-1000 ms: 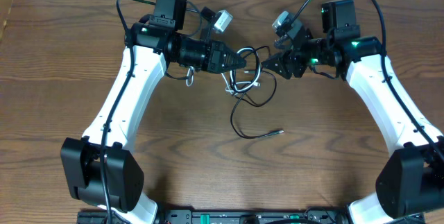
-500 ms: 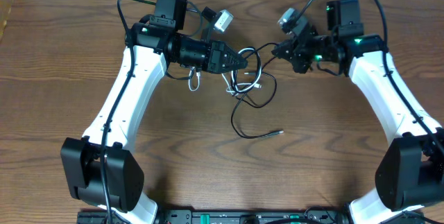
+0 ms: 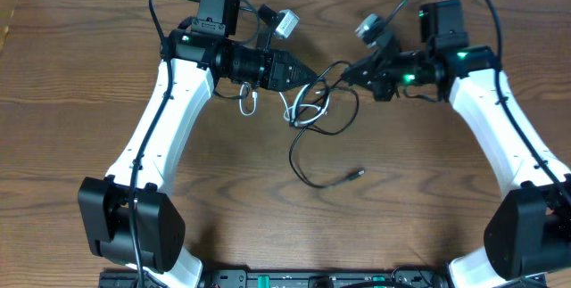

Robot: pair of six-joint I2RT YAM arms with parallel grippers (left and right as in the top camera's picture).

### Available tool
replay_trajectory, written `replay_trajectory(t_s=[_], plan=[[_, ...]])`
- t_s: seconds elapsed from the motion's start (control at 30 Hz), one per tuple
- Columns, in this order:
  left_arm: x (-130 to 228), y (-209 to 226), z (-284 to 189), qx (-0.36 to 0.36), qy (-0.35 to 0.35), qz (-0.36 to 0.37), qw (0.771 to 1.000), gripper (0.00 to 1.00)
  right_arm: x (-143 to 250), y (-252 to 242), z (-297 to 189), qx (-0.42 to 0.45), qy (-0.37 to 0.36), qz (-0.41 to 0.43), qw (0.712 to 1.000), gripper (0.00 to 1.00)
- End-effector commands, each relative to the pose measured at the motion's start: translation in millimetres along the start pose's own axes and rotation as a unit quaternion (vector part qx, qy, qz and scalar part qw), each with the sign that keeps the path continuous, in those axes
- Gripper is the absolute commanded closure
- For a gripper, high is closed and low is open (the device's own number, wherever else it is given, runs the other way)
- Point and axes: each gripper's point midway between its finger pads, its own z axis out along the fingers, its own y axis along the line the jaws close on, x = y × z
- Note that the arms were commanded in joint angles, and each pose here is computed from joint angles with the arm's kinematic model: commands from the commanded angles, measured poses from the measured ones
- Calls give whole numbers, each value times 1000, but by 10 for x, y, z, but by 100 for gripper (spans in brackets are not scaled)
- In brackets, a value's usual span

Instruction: Untangle cables

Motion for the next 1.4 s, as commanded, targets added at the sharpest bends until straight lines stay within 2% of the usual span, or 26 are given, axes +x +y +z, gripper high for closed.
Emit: replay_trajectory(t_s=[0.0, 0.13, 0.27, 0.43, 0.63, 0.97, 1.23, 1.37], plan=[[-17, -2, -16, -2, -3, 7, 1000, 83, -85, 255, 37, -33, -5, 5, 999, 99], [-18, -1, -15, -2, -3, 8, 1000, 83, -120, 277, 102, -25, -3, 33, 999, 99], [-5, 84, -15, -28, 0, 5, 1000, 83, -161, -18, 67, 49, -11, 100, 994, 99], [98, 217, -28, -67, 17, -10, 998, 83, -250, -273, -133, 73, -47, 137, 987, 99], [109, 222, -2, -56, 21, 4, 998, 70, -223, -349, -218, 77, -50, 131, 987, 99], [-46, 536, 186, -48, 5, -13, 999, 70, -138, -242, -145, 65, -27, 109, 992, 99], [-222, 615, 223, -51, -20, 32, 998, 70, -80, -218, -138, 62, -15, 98, 993, 99], [-236, 816, 186, -110, -21, 43, 993, 70, -75, -216, -138, 62, -14, 98, 993, 99]])
